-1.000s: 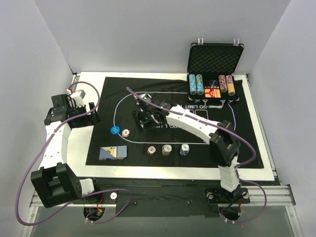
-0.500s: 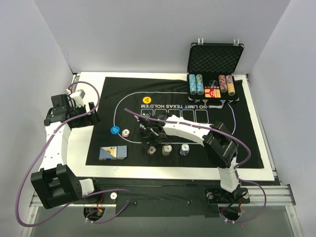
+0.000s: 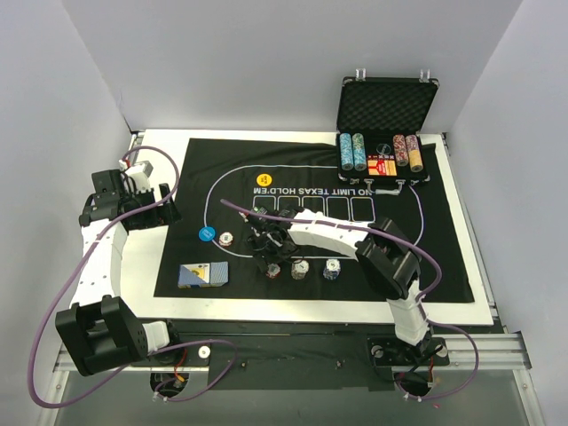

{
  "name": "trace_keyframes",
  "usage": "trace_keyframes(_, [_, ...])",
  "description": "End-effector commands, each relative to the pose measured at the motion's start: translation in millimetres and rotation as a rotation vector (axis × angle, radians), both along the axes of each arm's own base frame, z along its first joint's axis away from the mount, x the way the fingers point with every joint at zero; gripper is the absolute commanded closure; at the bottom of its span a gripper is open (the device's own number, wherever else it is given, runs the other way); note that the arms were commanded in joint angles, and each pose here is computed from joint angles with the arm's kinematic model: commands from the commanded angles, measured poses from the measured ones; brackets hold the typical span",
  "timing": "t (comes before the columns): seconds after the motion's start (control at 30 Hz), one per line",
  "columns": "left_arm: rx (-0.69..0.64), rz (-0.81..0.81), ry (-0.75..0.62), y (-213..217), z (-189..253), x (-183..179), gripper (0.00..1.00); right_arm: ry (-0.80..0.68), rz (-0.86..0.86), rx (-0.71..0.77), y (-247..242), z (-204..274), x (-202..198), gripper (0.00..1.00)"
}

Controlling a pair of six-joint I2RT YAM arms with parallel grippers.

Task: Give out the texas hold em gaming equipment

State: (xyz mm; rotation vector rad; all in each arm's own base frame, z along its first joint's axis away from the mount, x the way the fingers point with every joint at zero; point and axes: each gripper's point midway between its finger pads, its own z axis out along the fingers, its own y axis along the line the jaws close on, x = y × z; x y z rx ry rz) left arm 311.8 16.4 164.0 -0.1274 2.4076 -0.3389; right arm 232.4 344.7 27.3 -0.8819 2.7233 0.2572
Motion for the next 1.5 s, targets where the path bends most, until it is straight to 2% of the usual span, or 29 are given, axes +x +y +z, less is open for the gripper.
trace_keyframes(0.0, [0.01,0.0,-0.057,2.2,17.6,6.0,0.07,0.031,0.0,-0.033,-3.0,-15.7,-6.5,0.41])
trace_keyframes(0.2, [0.02,0.001,-0.061,4.2,19.0,6.8,0.07,0.039,-0.001,-0.05,-6.5,-22.5,-7.5,0.43])
trace_keyframes(0.37, [0.018,0.002,-0.058,4.3,18.2,7.3,0.07,0.027,-0.006,-0.045,-6.7,-19.7,-5.3,0.51])
trace_keyframes(0.6, [0.023,0.001,-0.056,4.6,17.2,6.7,0.07,0.006,-0.008,-0.027,-5.1,-6.3,-0.3,0.55])
trace_keyframes(0.93, [0.023,-0.003,-0.057,4.3,17.1,7.1,0.07,-0.013,0.004,0.011,-1.0,19.1,1.7,0.56])
trace_keyframes(1.33, [0.028,-0.004,-0.057,4.8,16.3,6.4,0.07,-0.001,0.008,0.023,1.5,25.3,1.1,0.56])
trace_keyframes(1.47, [0.034,-0.005,-0.062,5.4,17.4,6.1,0.07,0.013,0.008,0.003,-1.3,17.0,0.0,0.52])
